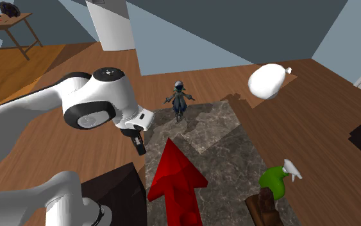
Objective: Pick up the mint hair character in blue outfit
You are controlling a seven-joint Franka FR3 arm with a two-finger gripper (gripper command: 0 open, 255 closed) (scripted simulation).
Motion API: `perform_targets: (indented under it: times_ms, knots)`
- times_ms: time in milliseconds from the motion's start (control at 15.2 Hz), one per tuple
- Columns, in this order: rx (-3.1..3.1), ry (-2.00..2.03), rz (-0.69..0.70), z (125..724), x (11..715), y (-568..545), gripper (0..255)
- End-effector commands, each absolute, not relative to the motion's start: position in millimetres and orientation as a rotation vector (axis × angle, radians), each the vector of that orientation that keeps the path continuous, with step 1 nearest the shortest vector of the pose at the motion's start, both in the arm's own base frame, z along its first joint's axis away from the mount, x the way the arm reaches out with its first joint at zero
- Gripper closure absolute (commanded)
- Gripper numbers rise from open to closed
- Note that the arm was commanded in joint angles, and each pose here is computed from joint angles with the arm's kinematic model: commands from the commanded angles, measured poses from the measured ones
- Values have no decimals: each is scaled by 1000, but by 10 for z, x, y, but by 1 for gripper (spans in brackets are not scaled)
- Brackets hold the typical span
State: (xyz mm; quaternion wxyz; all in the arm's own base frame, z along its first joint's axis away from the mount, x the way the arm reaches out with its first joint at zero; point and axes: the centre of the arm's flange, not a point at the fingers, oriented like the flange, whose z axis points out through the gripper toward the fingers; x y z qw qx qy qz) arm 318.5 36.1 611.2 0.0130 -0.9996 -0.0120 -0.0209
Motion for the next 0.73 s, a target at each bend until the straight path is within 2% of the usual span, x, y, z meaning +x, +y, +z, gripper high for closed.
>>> perform_targets:
  times_ms: [0, 660]
  knots:
    - [-3115, -37, -65, 6112, 3185, 361, 0]
    - [-3019, 190, -310, 6006, 3769, 1277, 0]
